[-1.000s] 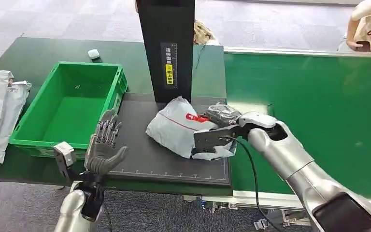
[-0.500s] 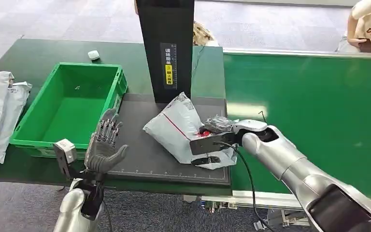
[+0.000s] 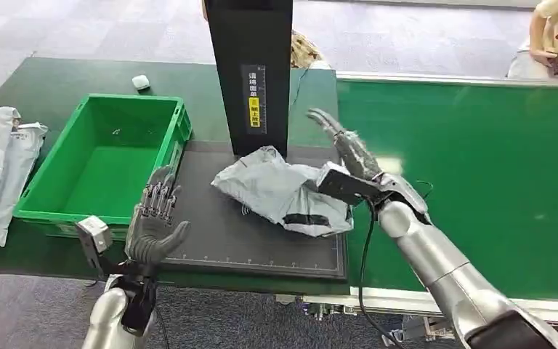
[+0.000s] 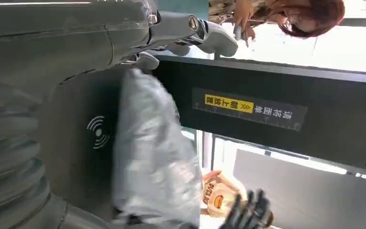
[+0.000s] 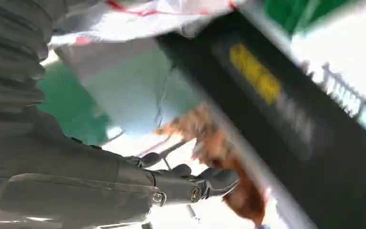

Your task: Moved the parcel from conveyor to table for the left to box.

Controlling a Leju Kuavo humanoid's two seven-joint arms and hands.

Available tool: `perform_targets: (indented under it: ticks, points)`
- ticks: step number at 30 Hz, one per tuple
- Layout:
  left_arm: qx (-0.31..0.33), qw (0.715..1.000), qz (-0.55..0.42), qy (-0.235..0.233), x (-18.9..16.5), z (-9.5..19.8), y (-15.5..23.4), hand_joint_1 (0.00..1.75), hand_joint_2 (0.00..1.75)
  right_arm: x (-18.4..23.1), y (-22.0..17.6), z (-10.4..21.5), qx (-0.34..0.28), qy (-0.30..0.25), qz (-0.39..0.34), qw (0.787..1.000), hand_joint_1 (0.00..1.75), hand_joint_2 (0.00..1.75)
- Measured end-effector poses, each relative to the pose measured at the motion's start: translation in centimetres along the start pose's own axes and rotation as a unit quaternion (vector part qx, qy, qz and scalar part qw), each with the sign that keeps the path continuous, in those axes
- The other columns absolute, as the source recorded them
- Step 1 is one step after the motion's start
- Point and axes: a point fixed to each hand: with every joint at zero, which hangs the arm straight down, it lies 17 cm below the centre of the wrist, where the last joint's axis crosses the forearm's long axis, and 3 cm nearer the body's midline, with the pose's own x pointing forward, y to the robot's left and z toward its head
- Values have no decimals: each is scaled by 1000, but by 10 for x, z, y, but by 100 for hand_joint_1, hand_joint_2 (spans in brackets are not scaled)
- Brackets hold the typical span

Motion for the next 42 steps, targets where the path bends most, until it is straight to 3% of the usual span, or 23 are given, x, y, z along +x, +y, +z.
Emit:
perform_targets:
  ticks: [3, 8, 12, 17, 22, 28, 35, 41, 42]
  points:
    - [-1, 1000, 3, -2, 2, 3, -2, 0, 175, 0, -30, 6, -71, 8, -26, 997, 0, 175]
    - [-18, 1000, -13, -6, 6, 2, -10, 0, 175, 6, -100, 37, -239, -5, -117, 964, 0, 175]
    - [-47, 995, -85, -2, 3, -2, -26, 0, 175, 9, -130, 57, -296, -13, -159, 942, 0, 175]
    - [-111, 975, -190, -12, 3, -14, -63, 0, 175, 23, -131, 63, -307, -28, -177, 935, 0, 175]
    - [-187, 906, -379, -25, -13, -30, -105, 0, 175, 35, -131, 59, -308, -41, -190, 931, 0, 175]
    - [-262, 823, -504, 29, -66, -37, -135, 0, 175, 39, -130, 54, -311, -44, -202, 928, 0, 175]
    - [-315, 754, -561, 131, -132, -31, -122, 0, 175, 40, -125, 46, -308, -41, -204, 928, 0, 175]
    - [-352, 722, -561, 202, -169, -11, -109, 0, 175, 36, -124, 41, -311, -32, -206, 927, 0, 175]
    - [-355, 717, -563, 208, -172, -9, -107, 10, 175, 35, -123, 41, -311, -30, -207, 927, 0, 175]
